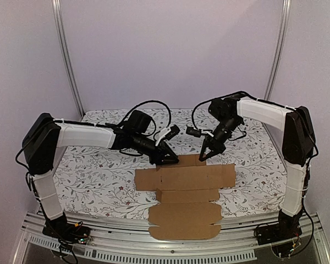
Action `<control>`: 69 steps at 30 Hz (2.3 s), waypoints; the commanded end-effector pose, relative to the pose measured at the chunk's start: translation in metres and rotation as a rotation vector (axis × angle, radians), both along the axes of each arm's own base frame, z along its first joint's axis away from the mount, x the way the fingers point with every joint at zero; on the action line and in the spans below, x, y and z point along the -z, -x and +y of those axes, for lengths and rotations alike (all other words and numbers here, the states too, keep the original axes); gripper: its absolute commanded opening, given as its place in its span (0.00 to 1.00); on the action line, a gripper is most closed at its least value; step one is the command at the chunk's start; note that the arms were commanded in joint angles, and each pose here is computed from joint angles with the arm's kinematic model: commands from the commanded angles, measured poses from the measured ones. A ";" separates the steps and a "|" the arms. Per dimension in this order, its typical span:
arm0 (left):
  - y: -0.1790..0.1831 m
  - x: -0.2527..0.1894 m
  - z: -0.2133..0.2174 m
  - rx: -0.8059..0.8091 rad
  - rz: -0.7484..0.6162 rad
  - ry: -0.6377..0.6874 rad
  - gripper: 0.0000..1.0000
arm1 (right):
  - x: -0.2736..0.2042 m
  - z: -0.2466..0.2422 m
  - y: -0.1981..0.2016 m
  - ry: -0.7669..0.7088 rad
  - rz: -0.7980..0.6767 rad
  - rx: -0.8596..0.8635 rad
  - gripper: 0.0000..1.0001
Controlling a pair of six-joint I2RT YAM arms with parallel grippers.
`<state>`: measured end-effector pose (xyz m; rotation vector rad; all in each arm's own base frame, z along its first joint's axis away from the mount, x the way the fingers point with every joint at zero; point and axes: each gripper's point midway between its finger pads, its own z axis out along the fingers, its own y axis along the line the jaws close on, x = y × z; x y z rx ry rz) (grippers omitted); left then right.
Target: Fold the paper box
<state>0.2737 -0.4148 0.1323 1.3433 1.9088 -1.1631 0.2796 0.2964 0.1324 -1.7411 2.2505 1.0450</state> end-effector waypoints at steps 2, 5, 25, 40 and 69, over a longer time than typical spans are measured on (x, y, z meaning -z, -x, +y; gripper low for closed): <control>0.005 -0.002 -0.003 0.000 -0.040 -0.048 0.28 | -0.021 0.005 0.010 -0.004 -0.093 -0.077 0.03; 0.005 -0.018 0.000 -0.012 -0.094 -0.043 0.32 | -0.026 0.006 0.012 -0.014 -0.102 -0.081 0.03; 0.008 -0.060 0.002 -0.007 -0.202 0.007 0.43 | -0.041 0.010 0.021 -0.040 -0.119 -0.101 0.04; 0.022 -0.010 -0.006 0.111 -0.012 -0.144 0.14 | -0.045 0.011 0.021 -0.040 -0.145 -0.103 0.07; -0.037 -0.042 0.036 -0.224 0.112 0.151 0.00 | 0.004 -0.081 -0.040 0.091 -0.082 0.458 0.39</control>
